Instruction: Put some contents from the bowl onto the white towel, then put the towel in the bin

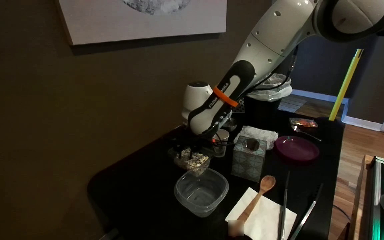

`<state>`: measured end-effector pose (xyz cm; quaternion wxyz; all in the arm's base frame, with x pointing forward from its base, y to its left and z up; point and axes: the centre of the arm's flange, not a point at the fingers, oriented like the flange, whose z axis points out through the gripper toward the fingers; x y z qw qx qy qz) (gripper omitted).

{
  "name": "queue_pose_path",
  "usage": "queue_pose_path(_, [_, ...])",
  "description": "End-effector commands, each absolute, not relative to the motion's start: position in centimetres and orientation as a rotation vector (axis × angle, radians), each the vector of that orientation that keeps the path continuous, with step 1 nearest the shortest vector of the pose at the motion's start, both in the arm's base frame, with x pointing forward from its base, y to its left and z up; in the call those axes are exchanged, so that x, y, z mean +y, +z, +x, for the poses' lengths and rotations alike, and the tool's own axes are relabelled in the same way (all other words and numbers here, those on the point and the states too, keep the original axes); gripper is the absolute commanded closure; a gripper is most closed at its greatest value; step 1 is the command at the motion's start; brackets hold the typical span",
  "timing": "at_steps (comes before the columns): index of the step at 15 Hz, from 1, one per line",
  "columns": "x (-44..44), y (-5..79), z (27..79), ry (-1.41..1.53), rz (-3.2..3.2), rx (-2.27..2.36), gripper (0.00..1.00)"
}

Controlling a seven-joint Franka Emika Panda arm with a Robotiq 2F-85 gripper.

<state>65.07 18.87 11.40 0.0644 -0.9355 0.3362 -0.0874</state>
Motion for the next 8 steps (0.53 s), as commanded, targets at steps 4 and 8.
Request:
queue_pose_path(4, [19.35, 10.57, 66.01, -0.238, -2.816, 1.045, 1.0])
queue_pose_path(8, [19.23, 11.02, 65.97, -0.244, -2.816, 1.046, 0.99])
